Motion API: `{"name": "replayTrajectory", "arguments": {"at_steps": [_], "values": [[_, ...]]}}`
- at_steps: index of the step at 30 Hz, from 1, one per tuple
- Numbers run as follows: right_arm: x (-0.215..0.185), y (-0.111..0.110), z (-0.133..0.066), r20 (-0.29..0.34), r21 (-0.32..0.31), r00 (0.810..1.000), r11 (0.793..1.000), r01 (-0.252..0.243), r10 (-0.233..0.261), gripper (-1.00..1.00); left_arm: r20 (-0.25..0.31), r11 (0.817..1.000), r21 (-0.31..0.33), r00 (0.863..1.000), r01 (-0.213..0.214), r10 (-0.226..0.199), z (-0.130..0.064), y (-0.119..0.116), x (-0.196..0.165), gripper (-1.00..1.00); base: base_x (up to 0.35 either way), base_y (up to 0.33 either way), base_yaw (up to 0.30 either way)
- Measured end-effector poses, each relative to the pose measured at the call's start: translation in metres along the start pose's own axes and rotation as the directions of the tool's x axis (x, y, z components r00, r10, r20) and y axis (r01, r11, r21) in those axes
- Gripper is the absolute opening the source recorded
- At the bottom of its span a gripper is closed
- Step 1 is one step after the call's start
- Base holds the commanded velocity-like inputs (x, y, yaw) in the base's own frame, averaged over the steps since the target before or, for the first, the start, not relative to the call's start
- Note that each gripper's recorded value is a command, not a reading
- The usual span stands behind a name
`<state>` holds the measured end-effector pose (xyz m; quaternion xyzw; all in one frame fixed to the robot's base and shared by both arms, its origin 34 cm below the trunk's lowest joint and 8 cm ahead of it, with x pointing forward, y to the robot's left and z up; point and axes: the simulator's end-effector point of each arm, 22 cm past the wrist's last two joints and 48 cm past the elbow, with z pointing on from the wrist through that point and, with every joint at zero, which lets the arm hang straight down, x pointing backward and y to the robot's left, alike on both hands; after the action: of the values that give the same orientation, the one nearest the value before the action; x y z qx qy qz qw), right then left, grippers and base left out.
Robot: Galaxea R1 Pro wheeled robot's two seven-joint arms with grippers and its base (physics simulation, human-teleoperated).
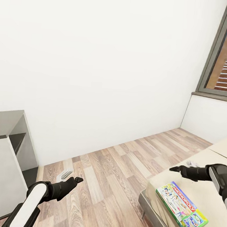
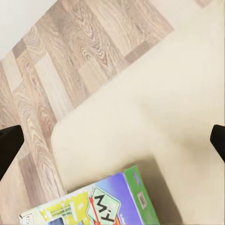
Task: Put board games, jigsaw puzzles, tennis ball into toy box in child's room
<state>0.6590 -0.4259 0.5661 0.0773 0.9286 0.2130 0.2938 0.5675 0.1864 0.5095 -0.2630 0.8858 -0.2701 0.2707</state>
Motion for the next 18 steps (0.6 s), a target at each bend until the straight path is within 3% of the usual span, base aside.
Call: {"name": "replayTrajectory", "arguments": {"at_steps": [5,6,8,9,13,18], "values": [[-0.04,-0.024,-0.04,0.144,0.017,0.989,1.0,-0.011,0.008,1.0,-0.003,1.0,-0.002,1.0,0.002,-0.002,0.001,0.001,0.001,1.0,0.0,0.0,0.0],[-0.04,-0.024,-0.04,0.145,0.017,0.989,1.0,-0.012,0.009,1.0,-0.004,1.0,-0.002,1.0,0.002,-0.002,0.001,0.001,0.001,1.0,0.0,0.0,0.0],[-0.058,-0.034,-0.061,0.22,0.016,0.975,0.999,-0.034,0.03,1.0,-0.014,1.0,-0.009,1.0,0.009,-0.009,0.004,0.005,0.005,1.0,0.0,0.0,0.0],[-0.059,-0.034,-0.062,0.221,0.016,0.975,0.999,-0.035,0.03,1.0,-0.014,1.0,-0.009,1.0,0.009,-0.009,0.004,0.005,0.005,1.0,0.0,0.0,0.0],[-0.087,-0.051,-0.101,0.352,0.014,0.934,0.998,-0.064,0.055,1.0,-0.058,0.999,-0.025,0.997,0.042,-0.043,0.018,0.011,0.02,1.0,0.0,0.0,0.0],[-0.096,-0.059,-0.12,0.409,0.026,0.912,0.998,-0.062,0.046,1.0,-0.09,0.997,-0.025,0.993,0.073,-0.075,0.031,0.011,0.03,1.0,0.0,0.0,0.0]]}}
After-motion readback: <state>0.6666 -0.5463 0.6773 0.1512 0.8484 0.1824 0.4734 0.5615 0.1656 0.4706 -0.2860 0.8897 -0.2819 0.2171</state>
